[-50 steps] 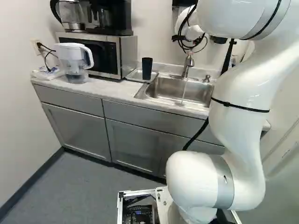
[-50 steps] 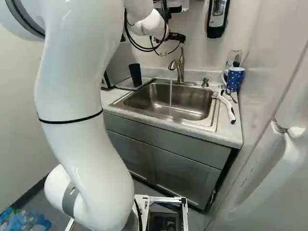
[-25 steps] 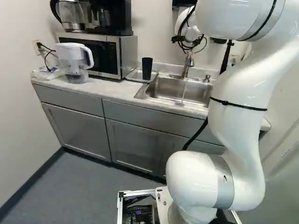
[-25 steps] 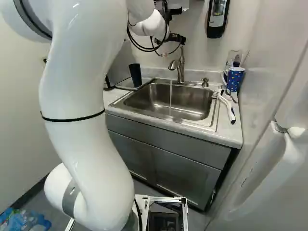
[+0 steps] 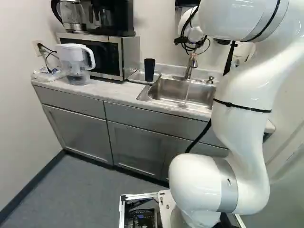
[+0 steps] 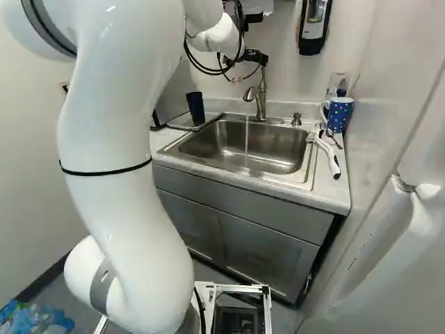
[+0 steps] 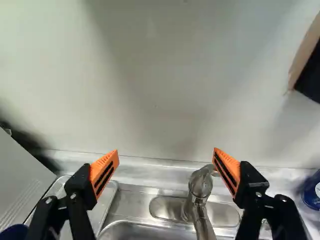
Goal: Rinse the cup and place it in the tray
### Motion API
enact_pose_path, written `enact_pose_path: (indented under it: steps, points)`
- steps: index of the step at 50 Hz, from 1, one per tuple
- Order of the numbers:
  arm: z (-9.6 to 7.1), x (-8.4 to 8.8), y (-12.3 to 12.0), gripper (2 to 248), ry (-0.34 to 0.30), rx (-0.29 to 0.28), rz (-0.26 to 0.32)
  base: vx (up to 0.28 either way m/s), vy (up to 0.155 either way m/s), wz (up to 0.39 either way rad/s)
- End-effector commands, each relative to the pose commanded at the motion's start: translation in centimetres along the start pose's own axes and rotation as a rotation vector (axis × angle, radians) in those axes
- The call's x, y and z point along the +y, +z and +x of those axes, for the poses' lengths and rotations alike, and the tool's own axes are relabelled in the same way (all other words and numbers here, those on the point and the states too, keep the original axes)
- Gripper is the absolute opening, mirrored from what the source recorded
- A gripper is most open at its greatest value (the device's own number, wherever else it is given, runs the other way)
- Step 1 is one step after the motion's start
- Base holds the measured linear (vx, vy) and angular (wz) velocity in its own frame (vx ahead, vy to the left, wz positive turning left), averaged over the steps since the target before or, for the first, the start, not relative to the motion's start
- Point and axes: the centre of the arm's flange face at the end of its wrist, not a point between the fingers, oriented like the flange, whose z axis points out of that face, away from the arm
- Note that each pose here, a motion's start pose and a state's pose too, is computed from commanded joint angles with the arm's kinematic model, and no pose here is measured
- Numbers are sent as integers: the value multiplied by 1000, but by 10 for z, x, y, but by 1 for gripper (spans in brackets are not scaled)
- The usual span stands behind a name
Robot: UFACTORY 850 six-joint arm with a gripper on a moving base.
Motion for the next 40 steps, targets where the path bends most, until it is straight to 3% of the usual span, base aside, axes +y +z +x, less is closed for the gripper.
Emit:
enact_pose_path:
  steps: [40]
  points:
    - [-10, -10, -20, 247, -6, -62, 14, 0, 0, 0]
